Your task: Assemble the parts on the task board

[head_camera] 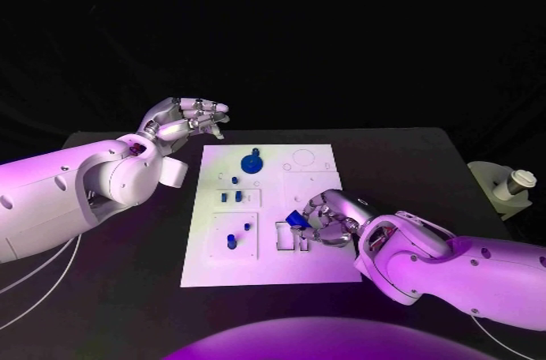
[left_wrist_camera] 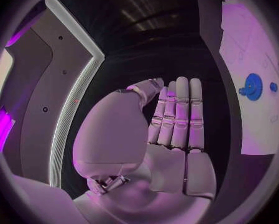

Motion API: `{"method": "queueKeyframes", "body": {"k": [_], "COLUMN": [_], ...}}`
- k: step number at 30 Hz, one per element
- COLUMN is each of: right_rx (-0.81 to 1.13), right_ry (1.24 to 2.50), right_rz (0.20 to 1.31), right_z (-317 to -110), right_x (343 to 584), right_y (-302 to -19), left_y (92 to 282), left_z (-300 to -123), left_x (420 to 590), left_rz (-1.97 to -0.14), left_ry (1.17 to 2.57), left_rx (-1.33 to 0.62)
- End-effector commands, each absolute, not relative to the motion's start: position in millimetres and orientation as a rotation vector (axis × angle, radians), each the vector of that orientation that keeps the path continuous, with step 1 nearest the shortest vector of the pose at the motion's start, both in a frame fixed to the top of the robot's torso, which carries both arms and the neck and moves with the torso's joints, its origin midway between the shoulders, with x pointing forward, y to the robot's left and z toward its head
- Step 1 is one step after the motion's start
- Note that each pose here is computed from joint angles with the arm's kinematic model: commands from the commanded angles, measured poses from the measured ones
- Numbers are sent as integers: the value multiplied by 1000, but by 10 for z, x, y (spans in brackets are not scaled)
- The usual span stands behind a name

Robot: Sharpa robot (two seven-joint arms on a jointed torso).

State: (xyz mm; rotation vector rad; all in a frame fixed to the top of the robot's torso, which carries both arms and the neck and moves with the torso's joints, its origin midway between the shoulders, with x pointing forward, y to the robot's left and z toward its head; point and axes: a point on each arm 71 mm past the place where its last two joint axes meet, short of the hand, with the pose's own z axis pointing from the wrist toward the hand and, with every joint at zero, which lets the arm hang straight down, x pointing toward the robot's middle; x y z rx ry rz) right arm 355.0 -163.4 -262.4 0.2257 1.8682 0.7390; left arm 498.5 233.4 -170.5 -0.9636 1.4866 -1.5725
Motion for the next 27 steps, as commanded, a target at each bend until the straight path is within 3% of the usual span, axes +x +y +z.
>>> {"method": "queueKeyframes", "body": {"k": [1, 27], "right_rx": [210, 127], "right_ry": [1958, 1975], "right_rz": [760, 658], "right_z": [-2691, -2783], "right_x": [3535, 3619], "right_y": [-1571, -1466], "left_y": [2300, 2280], "left_z": [-1693, -1698], "left_x": [4980, 4976], "left_rz": [-1597, -1600], "left_ry": [1491, 1504], "left_rx": [-952, -953]}}
